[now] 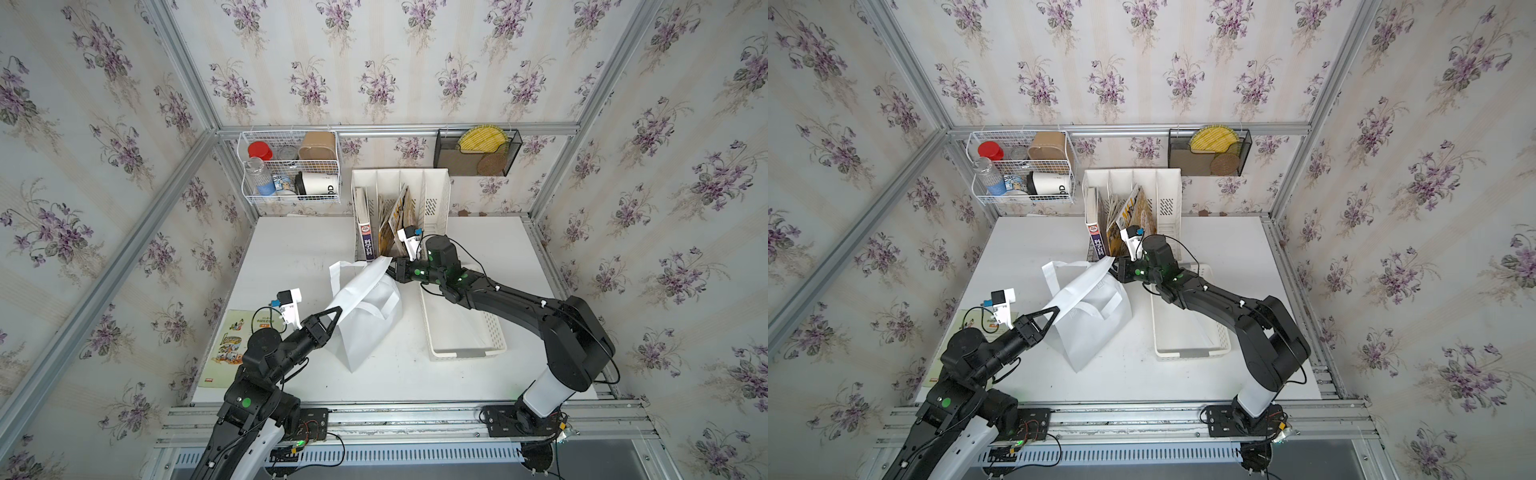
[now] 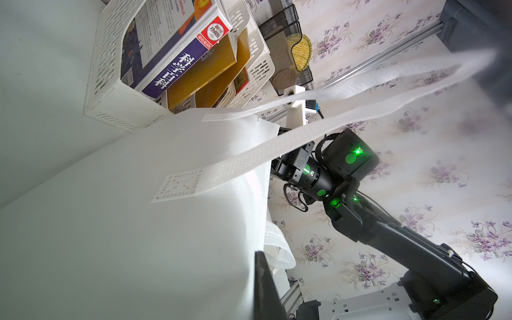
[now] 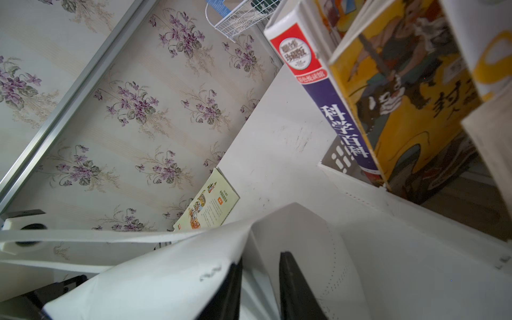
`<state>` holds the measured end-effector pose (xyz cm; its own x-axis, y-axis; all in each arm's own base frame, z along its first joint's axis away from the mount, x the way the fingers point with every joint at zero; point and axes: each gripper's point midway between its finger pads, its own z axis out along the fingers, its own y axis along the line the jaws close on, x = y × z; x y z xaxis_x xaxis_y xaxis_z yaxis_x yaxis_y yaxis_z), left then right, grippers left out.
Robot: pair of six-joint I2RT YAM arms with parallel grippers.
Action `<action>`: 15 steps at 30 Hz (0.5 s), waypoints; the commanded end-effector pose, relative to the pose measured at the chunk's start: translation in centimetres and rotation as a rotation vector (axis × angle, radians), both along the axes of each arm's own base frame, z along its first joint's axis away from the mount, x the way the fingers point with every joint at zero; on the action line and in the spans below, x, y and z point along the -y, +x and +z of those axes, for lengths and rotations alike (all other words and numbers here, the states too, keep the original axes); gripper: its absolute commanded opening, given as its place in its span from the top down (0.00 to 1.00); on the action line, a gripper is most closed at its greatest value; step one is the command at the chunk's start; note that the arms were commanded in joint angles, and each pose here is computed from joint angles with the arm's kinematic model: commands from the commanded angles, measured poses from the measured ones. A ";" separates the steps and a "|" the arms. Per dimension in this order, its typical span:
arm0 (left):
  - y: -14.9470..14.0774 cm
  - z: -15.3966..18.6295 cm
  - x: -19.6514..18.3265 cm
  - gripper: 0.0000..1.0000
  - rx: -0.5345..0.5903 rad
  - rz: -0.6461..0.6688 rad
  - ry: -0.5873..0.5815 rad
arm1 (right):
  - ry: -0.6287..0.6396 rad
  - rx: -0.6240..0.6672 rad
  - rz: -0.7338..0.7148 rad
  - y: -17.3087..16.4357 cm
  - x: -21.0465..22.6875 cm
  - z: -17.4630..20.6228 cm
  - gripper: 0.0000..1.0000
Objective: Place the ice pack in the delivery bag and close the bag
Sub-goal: Close the delivery bag at the center of the board.
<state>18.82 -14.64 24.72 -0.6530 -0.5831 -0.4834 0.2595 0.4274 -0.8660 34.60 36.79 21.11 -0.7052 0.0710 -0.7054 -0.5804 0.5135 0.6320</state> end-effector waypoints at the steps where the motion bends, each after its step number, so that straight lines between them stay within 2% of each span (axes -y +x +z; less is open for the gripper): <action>1: -1.0 0.0 0.8 1.00 0.006 -0.075 0.013 | -0.013 0.000 -0.064 1.1 0.8 -0.7 0.71; 5: -0.9 -0.5 0.5 1.00 -0.009 -0.053 0.036 | 0.003 -0.019 -0.053 0.6 0.9 -0.9 0.70; 15: -0.9 -1.5 -0.5 1.00 -0.038 -0.013 0.111 | 0.045 -0.061 -0.054 -2.2 2.6 -0.9 0.57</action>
<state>18.32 -14.33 24.31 -0.6599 -0.5516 -0.5102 0.2505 0.4787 -0.8415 32.67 34.26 19.38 -0.7480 0.1167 -0.6533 -0.5064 0.5360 0.6755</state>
